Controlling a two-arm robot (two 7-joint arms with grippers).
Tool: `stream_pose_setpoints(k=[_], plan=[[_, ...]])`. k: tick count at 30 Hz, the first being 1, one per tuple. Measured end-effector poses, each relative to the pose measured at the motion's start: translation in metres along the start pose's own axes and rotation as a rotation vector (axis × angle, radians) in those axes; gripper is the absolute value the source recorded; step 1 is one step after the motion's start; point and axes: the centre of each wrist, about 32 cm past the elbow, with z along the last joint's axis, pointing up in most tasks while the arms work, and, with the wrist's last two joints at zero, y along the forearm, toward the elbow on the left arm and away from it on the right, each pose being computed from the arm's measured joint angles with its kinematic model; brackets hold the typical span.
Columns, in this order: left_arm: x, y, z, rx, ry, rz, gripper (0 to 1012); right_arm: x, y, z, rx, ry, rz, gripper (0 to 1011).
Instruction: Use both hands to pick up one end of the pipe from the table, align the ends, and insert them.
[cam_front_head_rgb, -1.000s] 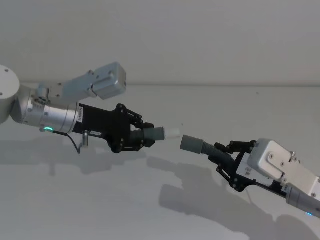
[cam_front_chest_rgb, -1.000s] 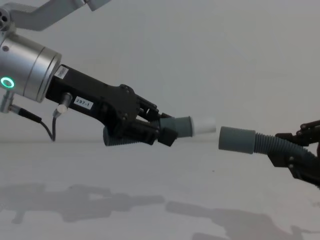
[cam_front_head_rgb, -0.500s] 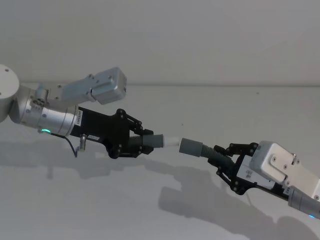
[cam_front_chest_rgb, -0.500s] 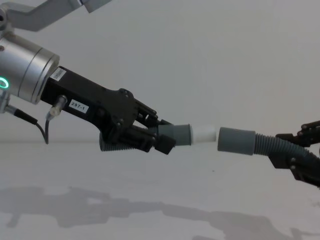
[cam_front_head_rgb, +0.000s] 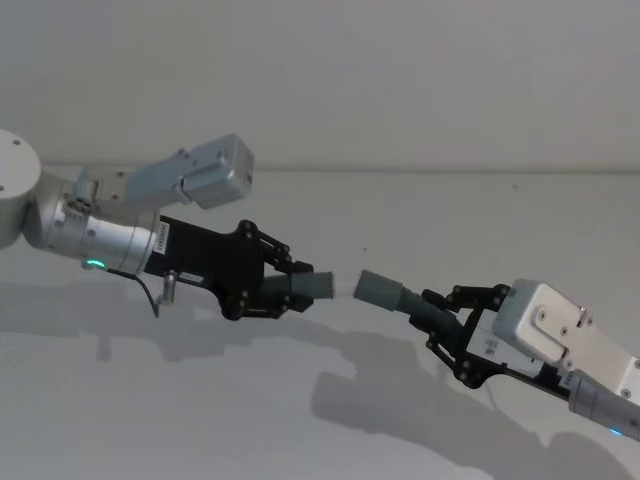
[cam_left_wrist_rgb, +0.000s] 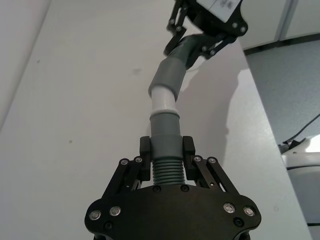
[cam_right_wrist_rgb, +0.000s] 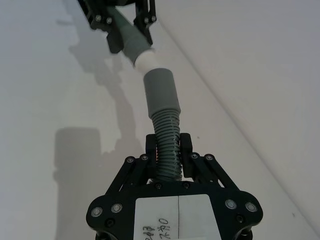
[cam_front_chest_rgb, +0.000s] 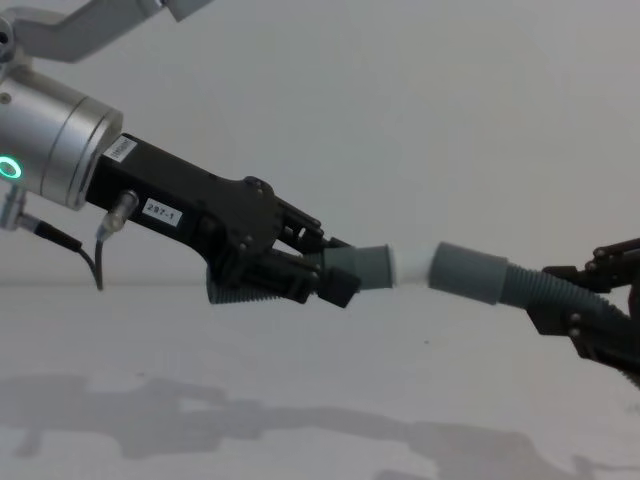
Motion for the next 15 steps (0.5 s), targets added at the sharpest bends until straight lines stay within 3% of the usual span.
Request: stream_pose_setpoints(k=[15], plan=[[0.0015, -0.0041, -0.005, -0.001, 0.005, -0.037, 358, -0.001, 0.0048, 0.0013, 0.003, 0.016, -0.018, 264]])
